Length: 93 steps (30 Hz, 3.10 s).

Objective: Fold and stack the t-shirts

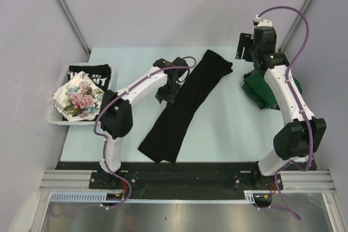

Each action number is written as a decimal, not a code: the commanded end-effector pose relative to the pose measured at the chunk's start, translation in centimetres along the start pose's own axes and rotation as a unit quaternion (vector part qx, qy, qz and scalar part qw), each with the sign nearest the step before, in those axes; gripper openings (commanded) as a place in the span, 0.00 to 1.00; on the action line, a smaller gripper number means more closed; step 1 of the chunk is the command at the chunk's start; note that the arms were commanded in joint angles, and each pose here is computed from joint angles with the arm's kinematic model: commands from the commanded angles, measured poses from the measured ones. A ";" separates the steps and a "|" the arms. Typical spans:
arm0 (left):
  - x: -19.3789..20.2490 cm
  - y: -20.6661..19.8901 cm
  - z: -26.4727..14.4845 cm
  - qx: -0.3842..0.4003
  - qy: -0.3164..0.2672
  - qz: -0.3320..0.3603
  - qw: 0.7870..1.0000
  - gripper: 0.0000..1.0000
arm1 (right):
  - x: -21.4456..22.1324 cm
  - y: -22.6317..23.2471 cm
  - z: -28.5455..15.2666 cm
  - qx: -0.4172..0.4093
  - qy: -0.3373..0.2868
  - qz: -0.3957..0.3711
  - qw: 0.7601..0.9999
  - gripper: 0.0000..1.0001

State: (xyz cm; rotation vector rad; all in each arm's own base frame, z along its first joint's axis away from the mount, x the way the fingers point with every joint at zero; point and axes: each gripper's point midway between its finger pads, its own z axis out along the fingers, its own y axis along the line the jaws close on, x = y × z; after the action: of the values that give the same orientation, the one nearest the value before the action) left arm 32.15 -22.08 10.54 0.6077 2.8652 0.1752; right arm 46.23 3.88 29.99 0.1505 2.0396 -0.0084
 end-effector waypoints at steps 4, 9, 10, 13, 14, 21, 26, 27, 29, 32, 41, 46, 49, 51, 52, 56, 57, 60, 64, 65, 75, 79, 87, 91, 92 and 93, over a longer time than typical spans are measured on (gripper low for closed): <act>0.3 2.8 -4.5 -0.027 -0.066 -0.027 0.997 0.40 | 1.7 0.7 6.5 -0.002 0.035 -0.014 0.999 0.76; 2.9 3.8 -6.0 -0.025 -0.086 -0.054 0.995 0.41 | 5.0 1.1 11.2 -0.005 0.095 0.011 0.995 0.77; 3.1 3.7 -6.3 -0.019 -0.092 -0.057 0.994 0.41 | 6.2 1.2 12.6 -0.003 0.106 0.020 0.994 0.77; 4.4 3.9 -6.8 -0.012 -0.101 -0.070 0.992 0.41 | 7.5 1.5 14.7 -0.007 0.116 0.026 0.993 0.77; 5.0 4.1 -7.1 -0.010 -0.106 -0.073 0.992 0.41 | 8.0 1.6 15.3 -0.010 0.121 0.025 0.992 0.77; 5.4 4.0 -9.4 0.022 -0.161 -0.098 0.982 0.41 | 10.1 1.1 18.3 -0.008 0.138 0.028 0.990 0.75; 5.5 3.5 -11.6 0.065 -0.211 -0.110 0.969 0.42 | 12.2 0.5 20.1 -0.011 0.153 0.035 0.987 0.75; 5.3 3.3 -12.0 0.074 -0.223 -0.111 0.966 0.42 | 12.3 0.3 20.4 -0.011 0.151 0.037 0.988 0.74; 5.3 3.0 -12.9 0.095 -0.245 -0.115 0.958 0.43 | 12.5 0.1 21.0 -0.013 0.153 0.046 0.987 0.73; 5.7 2.8 -13.6 0.111 -0.267 -0.116 0.950 0.43 | 13.0 0.1 22.0 -0.018 0.151 0.052 0.987 0.73; 6.3 2.7 -13.5 0.118 -0.268 -0.117 0.949 0.42 | 14.5 1.2 24.6 -0.040 0.158 0.073 0.984 0.69; 6.2 2.7 -13.0 0.113 -0.259 -0.113 0.953 0.42 | 15.3 1.9 25.9 -0.052 0.161 0.090 0.981 0.67; 6.1 2.7 -12.8 0.108 -0.255 -0.112 0.954 0.42 | 15.4 2.3 26.4 -0.059 0.161 0.095 0.981 0.66; 6.0 2.8 -12.7 0.104 -0.254 -0.114 0.955 0.42 | 15.7 2.3 26.9 -0.061 0.167 0.097 0.979 0.63; 6.1 2.8 -12.6 0.105 -0.253 -0.113 0.955 0.42 | 14.9 2.6 27.0 -0.066 0.159 0.098 0.980 0.61; 6.0 2.9 -12.3 0.100 -0.250 -0.113 0.956 0.42 | 14.9 3.2 27.9 -0.080 0.158 0.106 0.978 0.41; 6.0 2.9 -12.3 0.100 -0.248 -0.113 0.957 0.42 | 14.8 3.3 28.0 -0.082 0.159 0.107 0.978 0.39; 5.9 2.9 -12.4 0.096 -0.246 -0.111 0.958 0.42 | 15.0 4.0 28.4 -0.093 0.166 0.112 0.975 0.33; 5.8 3.0 -12.4 0.093 -0.246 -0.110 0.958 0.42 | 15.0 4.5 28.7 -0.105 0.165 0.117 0.974 0.24; 5.8 3.0 -12.2 0.092 -0.244 -0.109 0.959 0.42 | 15.1 4.7 28.8 -0.110 0.165 0.118 0.973 0.19; 5.9 2.6 -11.3 0.093 -0.226 -0.107 0.964 0.42 | 14.2 8.6 30.1 -0.208 0.139 0.157 0.955 0.00; 6.1 2.3 -11.1 0.100 -0.221 -0.104 0.964 0.42 | 13.3 10.3 30.6 -0.234 0.111 0.158 0.953 0.00; 6.8 2.1 -10.4 0.104 -0.206 -0.104 0.968 0.42 | 9.3 11.3 31.9 -0.241 0.028 0.182 0.953 0.00; 7.1 1.9 -10.0 0.107 -0.200 -0.103 0.969 0.42 | 7.1 11.8 32.2 -0.260 -0.022 0.201 0.944 0.00; 7.1 1.9 -10.0 0.107 -0.199 -0.104 0.969 0.42 | 6.8 11.8 32.3 -0.262 -0.028 0.206 0.942 0.00; 7.2 1.8 -9.8 0.107 -0.197 -0.105 0.969 0.42 | 6.1 12.0 32.3 -0.268 -0.041 0.212 0.939 0.00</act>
State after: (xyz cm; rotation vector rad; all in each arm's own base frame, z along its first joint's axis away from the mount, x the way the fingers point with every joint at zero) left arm 24.65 -17.89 19.39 0.3352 2.5350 -0.2349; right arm 70.51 14.08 4.71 0.2355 2.0560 0.7400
